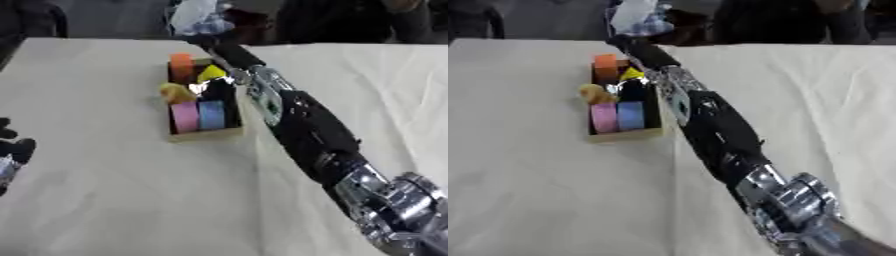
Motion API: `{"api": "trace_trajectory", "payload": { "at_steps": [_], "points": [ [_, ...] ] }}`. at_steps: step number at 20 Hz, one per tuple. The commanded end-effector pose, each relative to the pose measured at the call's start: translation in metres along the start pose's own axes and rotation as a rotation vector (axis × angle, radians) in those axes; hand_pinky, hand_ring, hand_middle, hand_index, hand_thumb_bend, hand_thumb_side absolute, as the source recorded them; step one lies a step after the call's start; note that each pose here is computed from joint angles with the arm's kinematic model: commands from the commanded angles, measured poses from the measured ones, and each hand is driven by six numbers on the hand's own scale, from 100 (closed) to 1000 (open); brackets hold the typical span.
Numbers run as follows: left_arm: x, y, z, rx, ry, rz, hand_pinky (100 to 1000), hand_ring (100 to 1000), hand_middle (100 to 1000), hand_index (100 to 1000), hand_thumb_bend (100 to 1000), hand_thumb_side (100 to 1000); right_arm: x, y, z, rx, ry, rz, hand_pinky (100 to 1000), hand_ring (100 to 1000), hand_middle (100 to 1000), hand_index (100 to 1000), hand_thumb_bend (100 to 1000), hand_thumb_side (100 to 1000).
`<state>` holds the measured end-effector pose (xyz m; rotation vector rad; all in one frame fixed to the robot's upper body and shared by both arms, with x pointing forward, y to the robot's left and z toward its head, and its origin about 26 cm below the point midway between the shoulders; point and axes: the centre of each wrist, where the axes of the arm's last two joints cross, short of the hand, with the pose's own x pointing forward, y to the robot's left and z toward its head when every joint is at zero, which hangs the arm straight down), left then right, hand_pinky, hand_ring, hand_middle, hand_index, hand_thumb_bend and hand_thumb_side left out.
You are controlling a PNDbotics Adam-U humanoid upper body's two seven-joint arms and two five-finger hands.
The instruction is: Pick up objects on the table and place them in the box.
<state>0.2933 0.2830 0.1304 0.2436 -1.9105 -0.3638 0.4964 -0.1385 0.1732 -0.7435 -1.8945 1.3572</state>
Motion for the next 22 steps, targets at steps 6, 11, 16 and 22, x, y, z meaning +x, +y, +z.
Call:
{"api": "trace_trajectory", "payload": {
  "at_steps": [6, 11, 16, 22],
  "points": [
    [0.000, 0.011, 0.000, 0.063, 0.007, -0.024, 635, 559, 578, 735, 564, 411, 0.005, -0.067, 0.006, -0.227, -0.149, 0.009, 817, 838, 850, 929, 100, 222],
    [-0.004, 0.014, 0.002, 0.103, 0.024, -0.028, 636, 564, 584, 736, 562, 417, -0.015, -0.077, 0.040, -0.322, -0.198, 0.009, 822, 838, 845, 909, 100, 218],
    [-0.005, 0.014, 0.003, 0.121, 0.024, -0.023, 637, 570, 589, 737, 564, 420, -0.029, -0.072, 0.078, -0.393, -0.190, -0.035, 821, 835, 841, 900, 100, 223],
    [-0.005, 0.014, 0.003, 0.121, 0.024, -0.022, 639, 582, 596, 736, 568, 426, -0.007, -0.090, 0.090, -0.399, -0.202, -0.089, 814, 815, 810, 854, 100, 267]
  ]
}}
